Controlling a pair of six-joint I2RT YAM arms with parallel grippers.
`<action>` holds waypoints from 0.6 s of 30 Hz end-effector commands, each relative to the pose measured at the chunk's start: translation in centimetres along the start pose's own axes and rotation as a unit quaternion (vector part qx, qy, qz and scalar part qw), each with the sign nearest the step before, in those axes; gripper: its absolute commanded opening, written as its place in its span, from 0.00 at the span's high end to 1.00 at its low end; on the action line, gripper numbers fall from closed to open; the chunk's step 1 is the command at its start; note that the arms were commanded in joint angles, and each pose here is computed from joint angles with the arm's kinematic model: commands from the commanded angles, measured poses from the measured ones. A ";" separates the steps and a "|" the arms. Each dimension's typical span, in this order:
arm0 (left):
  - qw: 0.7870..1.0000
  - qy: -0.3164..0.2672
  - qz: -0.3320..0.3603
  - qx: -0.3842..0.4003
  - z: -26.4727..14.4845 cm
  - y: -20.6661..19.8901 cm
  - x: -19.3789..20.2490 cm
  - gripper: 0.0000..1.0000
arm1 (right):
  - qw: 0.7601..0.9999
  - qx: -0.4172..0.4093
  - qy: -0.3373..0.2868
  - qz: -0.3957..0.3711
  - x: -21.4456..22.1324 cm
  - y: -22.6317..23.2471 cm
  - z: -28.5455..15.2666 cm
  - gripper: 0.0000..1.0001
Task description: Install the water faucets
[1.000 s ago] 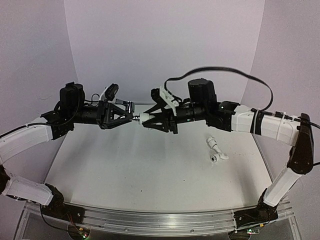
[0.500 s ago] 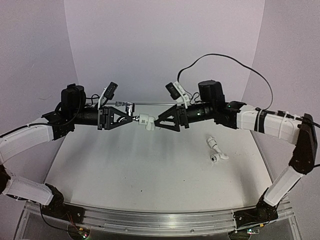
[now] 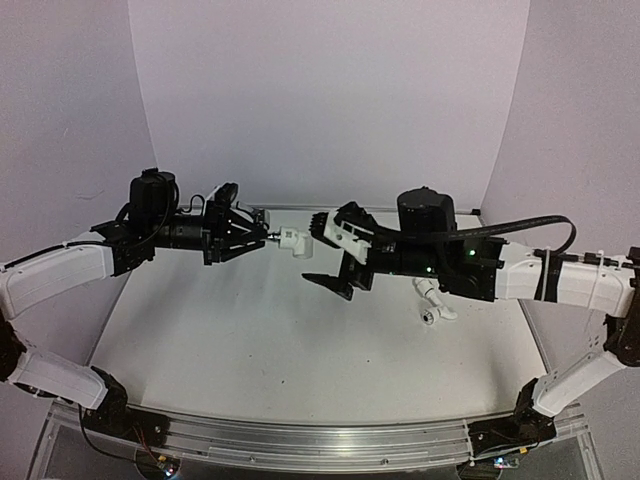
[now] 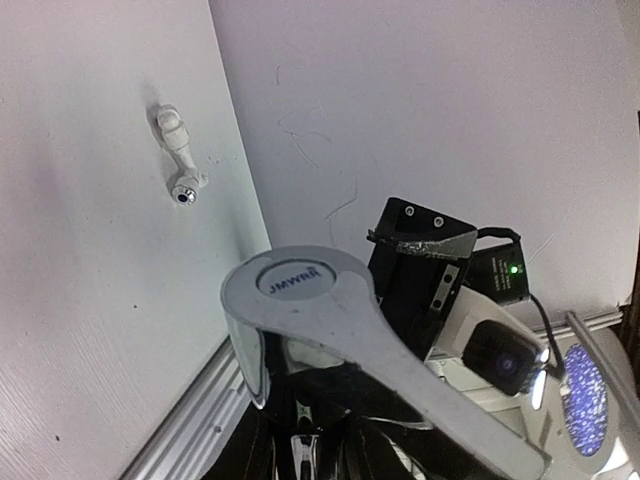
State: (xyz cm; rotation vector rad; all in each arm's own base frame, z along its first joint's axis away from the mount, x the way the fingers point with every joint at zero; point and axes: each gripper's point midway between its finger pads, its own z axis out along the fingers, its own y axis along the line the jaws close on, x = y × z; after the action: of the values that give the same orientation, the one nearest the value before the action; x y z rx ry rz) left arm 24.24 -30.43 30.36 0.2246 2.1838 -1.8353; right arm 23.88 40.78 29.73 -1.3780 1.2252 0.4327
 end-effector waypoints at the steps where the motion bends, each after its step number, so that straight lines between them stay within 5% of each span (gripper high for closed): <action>1: 0.998 0.004 0.000 0.056 -0.6 -4.9 -0.9 1.00 | 0.990 0.076 -0.017 -0.116 -2.6 -3.0 1.1 0.02; 6: 0.998 0.012 -0.005 0.059 -0.6 -5.1 -0.7 1.00 | 0.990 0.078 -0.030 -0.114 -3.4 -3.1 2.8 0.13; 13: 0.997 0.022 0.025 0.070 -0.8 -6.0 -0.4 1.00 | 0.995 0.038 -0.047 -0.075 -4.3 -2.2 3.9 0.66; 18: 0.984 -0.008 0.161 0.075 -1.6 -7.4 -0.6 1.00 | 0.999 0.002 -0.049 -0.020 -4.3 -1.1 3.5 0.99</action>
State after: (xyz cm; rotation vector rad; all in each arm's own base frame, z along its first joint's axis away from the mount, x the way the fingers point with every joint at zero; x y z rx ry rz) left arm 23.97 -30.29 31.96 0.2002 2.1900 -1.9077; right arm 25.98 44.42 30.58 -1.4121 1.1097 0.3057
